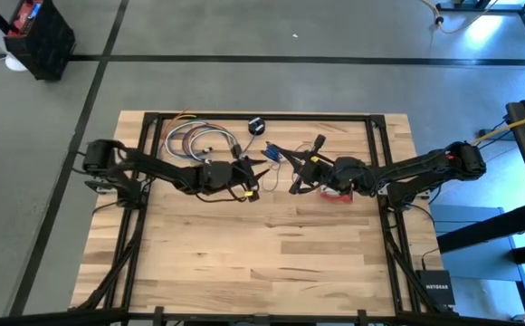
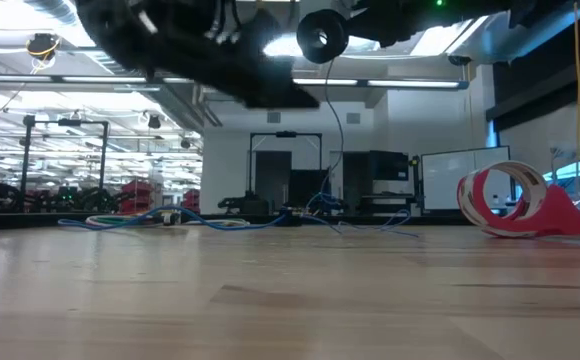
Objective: Coil cords
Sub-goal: Coil the blue wire onto the spool
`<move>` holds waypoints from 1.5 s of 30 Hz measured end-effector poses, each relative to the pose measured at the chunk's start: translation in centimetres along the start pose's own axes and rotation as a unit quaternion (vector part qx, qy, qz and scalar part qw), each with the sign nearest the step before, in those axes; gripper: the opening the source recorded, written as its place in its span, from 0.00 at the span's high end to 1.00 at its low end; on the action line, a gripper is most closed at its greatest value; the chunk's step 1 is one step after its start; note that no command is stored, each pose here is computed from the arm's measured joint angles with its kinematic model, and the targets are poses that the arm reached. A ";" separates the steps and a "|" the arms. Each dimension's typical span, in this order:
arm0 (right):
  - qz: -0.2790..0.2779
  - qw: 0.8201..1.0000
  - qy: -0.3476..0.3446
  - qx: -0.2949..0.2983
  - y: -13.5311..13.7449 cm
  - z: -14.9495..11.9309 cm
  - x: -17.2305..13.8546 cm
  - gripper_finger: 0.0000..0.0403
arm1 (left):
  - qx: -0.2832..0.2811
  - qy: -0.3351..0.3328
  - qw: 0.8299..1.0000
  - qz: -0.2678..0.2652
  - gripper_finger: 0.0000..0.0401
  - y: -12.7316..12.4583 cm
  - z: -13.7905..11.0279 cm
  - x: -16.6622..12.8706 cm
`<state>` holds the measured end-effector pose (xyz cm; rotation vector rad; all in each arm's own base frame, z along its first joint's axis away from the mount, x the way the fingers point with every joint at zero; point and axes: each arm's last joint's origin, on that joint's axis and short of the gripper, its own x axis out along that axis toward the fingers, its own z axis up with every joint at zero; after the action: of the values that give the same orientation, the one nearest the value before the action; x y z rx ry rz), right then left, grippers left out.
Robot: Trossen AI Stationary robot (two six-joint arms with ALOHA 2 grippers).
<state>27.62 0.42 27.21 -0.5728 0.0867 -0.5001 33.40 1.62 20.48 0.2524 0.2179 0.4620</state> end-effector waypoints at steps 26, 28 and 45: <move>-0.003 1.000 -0.006 0.004 -0.1 0.1 0.0 0.99 | -0.090 -0.059 0.991 -0.077 0.70 0.5 -2.3 5.5; -0.004 1.000 -0.006 0.004 -0.1 0.1 0.0 0.99 | -0.077 -0.060 0.992 -0.075 0.73 0.5 -2.2 5.6; 0.016 1.000 0.003 -0.009 0.2 -0.2 0.0 0.99 | 0.047 0.029 0.997 0.059 0.98 6.6 0.6 3.4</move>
<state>27.68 0.48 26.95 -0.5865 0.1067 -0.4701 33.86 8.78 22.44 0.3460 0.2840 0.5764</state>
